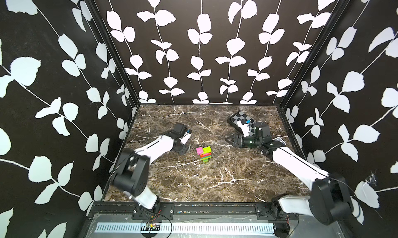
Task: Assemble a carrot with lego
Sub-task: Pick up the lego brick from the center of the board, then place the lego brick at the center of the board.
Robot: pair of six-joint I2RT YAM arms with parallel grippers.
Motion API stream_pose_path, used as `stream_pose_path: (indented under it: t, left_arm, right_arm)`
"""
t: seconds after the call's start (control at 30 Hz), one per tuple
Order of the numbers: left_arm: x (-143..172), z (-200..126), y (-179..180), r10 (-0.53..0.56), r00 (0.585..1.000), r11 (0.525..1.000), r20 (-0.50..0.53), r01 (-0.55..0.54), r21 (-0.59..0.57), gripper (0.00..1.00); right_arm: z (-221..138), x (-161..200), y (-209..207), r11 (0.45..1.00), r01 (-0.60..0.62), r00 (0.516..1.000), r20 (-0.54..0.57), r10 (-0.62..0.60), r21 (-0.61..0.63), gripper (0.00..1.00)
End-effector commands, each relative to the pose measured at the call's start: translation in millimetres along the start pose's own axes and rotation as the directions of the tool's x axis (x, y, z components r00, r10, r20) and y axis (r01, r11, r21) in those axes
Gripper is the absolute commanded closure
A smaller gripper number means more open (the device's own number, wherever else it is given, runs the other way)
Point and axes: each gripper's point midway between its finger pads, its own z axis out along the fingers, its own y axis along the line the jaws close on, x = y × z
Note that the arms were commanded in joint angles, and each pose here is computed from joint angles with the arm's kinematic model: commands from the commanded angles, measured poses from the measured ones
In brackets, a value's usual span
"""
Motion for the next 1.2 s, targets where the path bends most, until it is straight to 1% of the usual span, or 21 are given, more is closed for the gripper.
stream_pose_path:
  t: [0.0, 0.03, 0.1, 0.13, 0.17, 0.23, 0.3, 0.37, 0.4, 0.5, 0.57, 0.63, 0.7, 0.83, 0.9, 1.0, 1.1, 1.17]
  left_arm:
    - [-11, -75, -2, 0.002, 0.979, 1.000, 0.204, 0.004, -0.028, 0.88]
    - [-13, -92, -13, 0.044, 0.969, 0.999, 0.243, -0.040, -0.021, 0.87]
    - [-17, -128, -42, 0.169, 0.937, 0.984, 0.305, -0.176, -0.006, 0.85]
    - [-17, -138, -58, 0.219, 0.922, 0.972, 0.318, -0.236, 0.016, 0.85]
    - [-20, -148, -80, 0.280, 0.899, 0.948, 0.337, -0.315, 0.051, 0.85]
    - [-24, -157, -120, 0.393, 0.847, 0.888, 0.358, -0.451, 0.092, 0.86]
    - [-26, -155, -168, 0.526, 0.770, 0.785, 0.361, -0.603, 0.141, 0.86]
    - [-28, -143, -207, 0.619, 0.702, 0.687, 0.353, -0.702, 0.190, 0.86]
    - [-29, -133, -224, 0.645, 0.682, 0.647, 0.346, -0.728, 0.229, 0.86]
    - [-36, -101, -255, 0.684, 0.649, 0.577, 0.334, -0.761, 0.296, 0.86]
    - [-41, -82, -272, 0.695, 0.634, 0.545, 0.339, -0.772, 0.328, 0.85]
    - [-38, -64, -288, 0.710, 0.624, 0.507, 0.325, -0.774, 0.379, 0.84]
    - [-33, -41, -302, 0.730, 0.611, 0.475, 0.305, -0.775, 0.416, 0.82]
    - [-21, -1, -311, 0.784, 0.573, 0.433, 0.238, -0.781, 0.451, 0.78]
    - [-19, 10, -313, 0.799, 0.557, 0.419, 0.224, -0.785, 0.456, 0.75]
    - [-16, 20, -315, 0.815, 0.540, 0.403, 0.211, -0.789, 0.464, 0.67]
    - [-19, 20, -312, 0.815, 0.543, 0.408, 0.202, -0.786, 0.464, 0.54]
    - [-27, 10, -309, 0.799, 0.562, 0.425, 0.217, -0.781, 0.457, 0.45]
  right_arm:
    - [-17, 14, -29, 0.988, 0.000, 1.000, 0.013, -0.002, 0.157, 0.30]
    - [-20, 16, -33, 0.984, -0.002, 1.000, 0.018, -0.001, 0.179, 0.30]
    - [-24, 17, -39, 0.977, -0.014, 1.000, 0.029, 0.008, 0.215, 0.29]
    - [-26, 16, -42, 0.974, -0.020, 0.999, 0.034, 0.012, 0.226, 0.29]
    - [-28, 15, -45, 0.969, -0.029, 0.999, 0.039, 0.020, 0.245, 0.29]
    - [-34, 12, -55, 0.959, -0.052, 0.998, 0.048, 0.040, 0.279, 0.28]
    - [-45, 10, -69, 0.938, -0.089, 0.995, 0.069, 0.069, 0.336, 0.28]
    - [-58, 7, -87, 0.910, -0.141, 0.988, 0.110, 0.106, 0.391, 0.28]
    - [-66, 6, -97, 0.895, -0.175, 0.982, 0.136, 0.129, 0.410, 0.28]
    - [-85, 8, -118, 0.852, -0.249, 0.965, 0.195, 0.177, 0.461, 0.28]
    - [-92, 14, -128, 0.827, -0.280, 0.956, 0.216, 0.196, 0.488, 0.29]
    - [-96, 22, -134, 0.808, -0.293, 0.953, 0.220, 0.206, 0.512, 0.29]
    - [-97, 30, -139, 0.792, -0.299, 0.953, 0.218, 0.213, 0.532, 0.29]
    - [-97, 40, -144, 0.781, -0.307, 0.951, 0.207, 0.229, 0.543, 0.29]
    - [-95, 42, -144, 0.782, -0.311, 0.950, 0.201, 0.239, 0.540, 0.29]
    - [-92, 47, -143, 0.785, -0.320, 0.947, 0.190, 0.258, 0.530, 0.29]
    - [-93, 50, -143, 0.783, -0.326, 0.945, 0.190, 0.265, 0.530, 0.29]
    - [-93, 53, -141, 0.787, -0.324, 0.946, 0.188, 0.264, 0.526, 0.28]
